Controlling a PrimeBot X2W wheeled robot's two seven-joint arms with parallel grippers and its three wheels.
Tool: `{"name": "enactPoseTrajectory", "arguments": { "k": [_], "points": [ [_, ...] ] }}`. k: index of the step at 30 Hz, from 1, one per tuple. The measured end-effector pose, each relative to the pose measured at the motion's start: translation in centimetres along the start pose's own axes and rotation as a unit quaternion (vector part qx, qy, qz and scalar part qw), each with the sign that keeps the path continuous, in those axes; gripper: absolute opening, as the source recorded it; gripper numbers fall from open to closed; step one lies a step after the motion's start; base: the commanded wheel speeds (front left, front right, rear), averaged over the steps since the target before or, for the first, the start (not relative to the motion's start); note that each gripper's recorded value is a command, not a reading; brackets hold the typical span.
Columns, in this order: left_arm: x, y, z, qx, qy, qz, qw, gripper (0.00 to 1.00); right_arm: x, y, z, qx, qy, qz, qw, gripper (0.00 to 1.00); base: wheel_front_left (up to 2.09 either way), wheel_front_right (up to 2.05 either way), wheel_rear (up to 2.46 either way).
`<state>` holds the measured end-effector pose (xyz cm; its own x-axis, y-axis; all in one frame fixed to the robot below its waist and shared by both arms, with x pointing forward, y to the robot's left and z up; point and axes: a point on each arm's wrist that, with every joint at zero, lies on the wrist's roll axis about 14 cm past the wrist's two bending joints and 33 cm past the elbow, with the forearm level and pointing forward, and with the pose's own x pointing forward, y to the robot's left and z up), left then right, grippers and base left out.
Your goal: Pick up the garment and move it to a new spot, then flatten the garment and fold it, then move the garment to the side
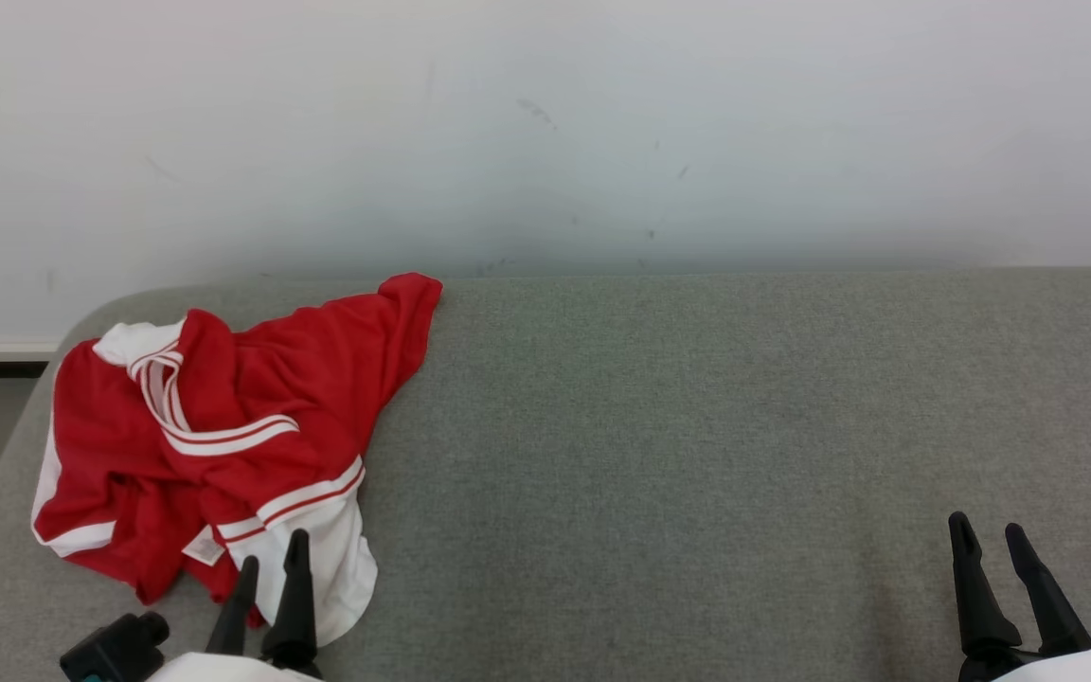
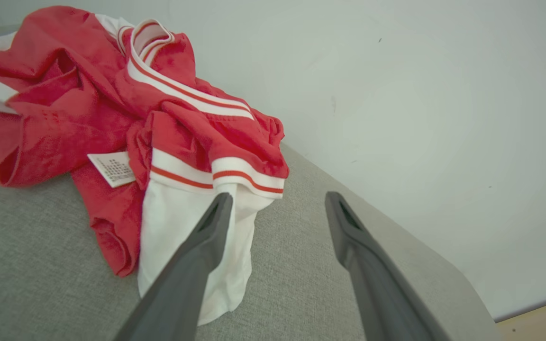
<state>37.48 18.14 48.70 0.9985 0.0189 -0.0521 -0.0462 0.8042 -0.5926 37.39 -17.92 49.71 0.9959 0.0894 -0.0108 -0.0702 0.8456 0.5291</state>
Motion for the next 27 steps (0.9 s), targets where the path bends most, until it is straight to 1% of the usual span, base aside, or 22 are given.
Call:
{"name": "enactPoseTrajectory", "arguments": {
  "k": [11,19,27],
  "points": [
    [-0.26,-0.11,-0.13,0.078,-0.003,-0.007,0.997,1.00,-0.23,-0.19,-0.44,-0.065,0.004,0.002,0.998,1.00,0.00,0.00,0.00],
    [-0.33,-0.32,-0.12,0.122,-0.006,-0.014,0.992,1.00,-0.39,-0.21,-0.72,-0.106,0.006,0.007,0.994,1.00,0.00,0.00,0.00],
    [-0.37,-0.61,0.31,0.159,-0.018,-0.022,0.987,1.00,-0.59,-0.34,-0.92,-0.136,0.005,0.008,0.991,1.00,0.00,0.00,0.00]
  ]
}}
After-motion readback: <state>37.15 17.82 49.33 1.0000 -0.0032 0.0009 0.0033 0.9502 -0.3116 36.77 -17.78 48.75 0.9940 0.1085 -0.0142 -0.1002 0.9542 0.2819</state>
